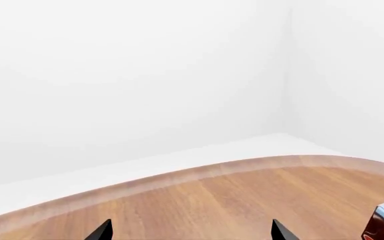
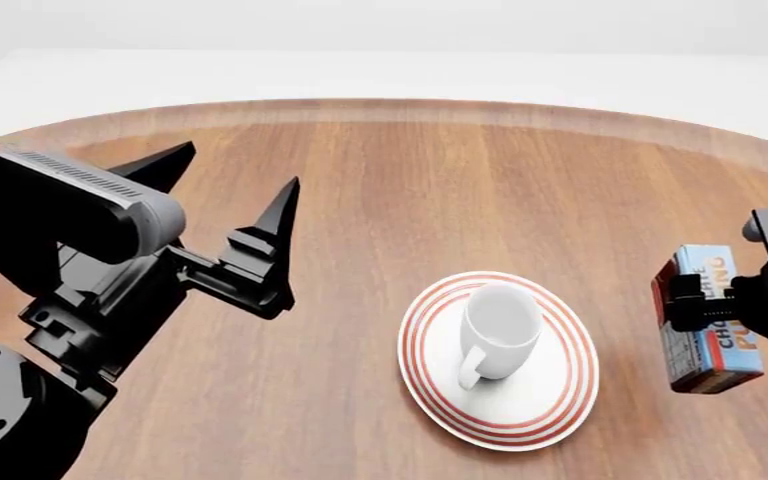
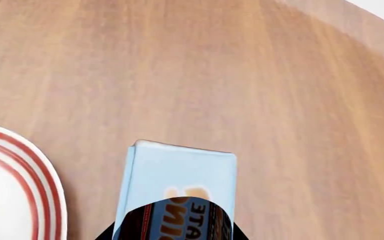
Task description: Pick up the white mug and put it on the plate, and put the chocolate pudding to the right of the plate.
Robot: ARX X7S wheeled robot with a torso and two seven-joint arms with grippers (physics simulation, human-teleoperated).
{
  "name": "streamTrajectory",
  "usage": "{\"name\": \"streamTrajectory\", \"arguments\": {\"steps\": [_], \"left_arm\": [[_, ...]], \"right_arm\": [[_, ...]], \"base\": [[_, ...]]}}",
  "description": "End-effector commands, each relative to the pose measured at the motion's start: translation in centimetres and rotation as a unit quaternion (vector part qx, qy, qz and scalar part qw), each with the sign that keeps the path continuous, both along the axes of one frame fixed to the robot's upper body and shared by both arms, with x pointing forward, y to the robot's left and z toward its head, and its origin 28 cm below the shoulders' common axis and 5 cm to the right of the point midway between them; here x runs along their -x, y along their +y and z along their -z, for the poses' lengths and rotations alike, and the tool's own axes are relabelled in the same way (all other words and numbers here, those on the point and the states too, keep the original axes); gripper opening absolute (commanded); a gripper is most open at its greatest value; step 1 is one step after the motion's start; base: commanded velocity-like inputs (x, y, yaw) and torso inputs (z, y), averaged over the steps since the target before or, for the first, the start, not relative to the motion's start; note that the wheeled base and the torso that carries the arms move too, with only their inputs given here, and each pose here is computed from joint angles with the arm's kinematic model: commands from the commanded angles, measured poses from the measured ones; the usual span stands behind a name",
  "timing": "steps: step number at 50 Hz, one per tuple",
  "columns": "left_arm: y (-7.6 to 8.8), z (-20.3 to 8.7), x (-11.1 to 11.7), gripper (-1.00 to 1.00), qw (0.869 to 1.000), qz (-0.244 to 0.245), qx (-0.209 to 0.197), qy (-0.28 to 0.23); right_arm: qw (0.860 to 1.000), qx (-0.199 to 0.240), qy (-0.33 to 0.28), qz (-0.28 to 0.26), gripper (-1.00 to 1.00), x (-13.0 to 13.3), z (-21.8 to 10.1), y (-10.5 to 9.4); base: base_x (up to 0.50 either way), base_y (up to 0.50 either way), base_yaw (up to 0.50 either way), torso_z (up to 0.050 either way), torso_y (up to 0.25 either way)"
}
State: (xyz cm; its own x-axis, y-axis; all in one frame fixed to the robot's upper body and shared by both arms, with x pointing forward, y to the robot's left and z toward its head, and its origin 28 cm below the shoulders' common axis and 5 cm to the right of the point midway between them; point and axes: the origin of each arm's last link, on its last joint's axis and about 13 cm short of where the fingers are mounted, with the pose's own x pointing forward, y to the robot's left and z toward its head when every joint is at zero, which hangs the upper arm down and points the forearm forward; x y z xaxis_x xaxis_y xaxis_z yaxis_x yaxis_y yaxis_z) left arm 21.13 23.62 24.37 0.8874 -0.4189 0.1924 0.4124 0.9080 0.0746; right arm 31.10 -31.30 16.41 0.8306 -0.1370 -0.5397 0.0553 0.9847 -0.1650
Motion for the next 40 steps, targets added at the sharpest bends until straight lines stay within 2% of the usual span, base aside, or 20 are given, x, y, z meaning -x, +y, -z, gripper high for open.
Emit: {"name": "streamTrajectory", "arguments": {"steps": [1,34,35,40], "left_arm": [[-0.2,-0.4,-0.2,1.0,1.0,0.01,0.002,-0.017],[-0.3,0.2,-0.4,1.0,1.0,0.009,0.001,-0.009],[-0.3,0.3,-0.4,1.0,1.0,0.009,0.001,-0.008],[-0.3,0.3,-0.5,1.0,1.0,0.009,0.001,-0.008]], "right_arm": [[1.0,-0.003,-0.003,-0.021,-1.0,-0.6,0.7,0.5],[1.0,0.016,0.004,0.007,-1.0,-1.1,2.6,0.0],[1.0,0.017,0.004,0.006,1.0,-1.0,2.6,0.1],[1.0,0.017,0.003,0.005,1.0,-1.1,2.7,0.2]], "base": [[0.0,0.0,0.0,0.0,0.0],[0.0,0.0,0.0,0.0,0.0],[0.0,0.0,0.0,0.0,0.0],[0.0,0.0,0.0,0.0,0.0]]}}
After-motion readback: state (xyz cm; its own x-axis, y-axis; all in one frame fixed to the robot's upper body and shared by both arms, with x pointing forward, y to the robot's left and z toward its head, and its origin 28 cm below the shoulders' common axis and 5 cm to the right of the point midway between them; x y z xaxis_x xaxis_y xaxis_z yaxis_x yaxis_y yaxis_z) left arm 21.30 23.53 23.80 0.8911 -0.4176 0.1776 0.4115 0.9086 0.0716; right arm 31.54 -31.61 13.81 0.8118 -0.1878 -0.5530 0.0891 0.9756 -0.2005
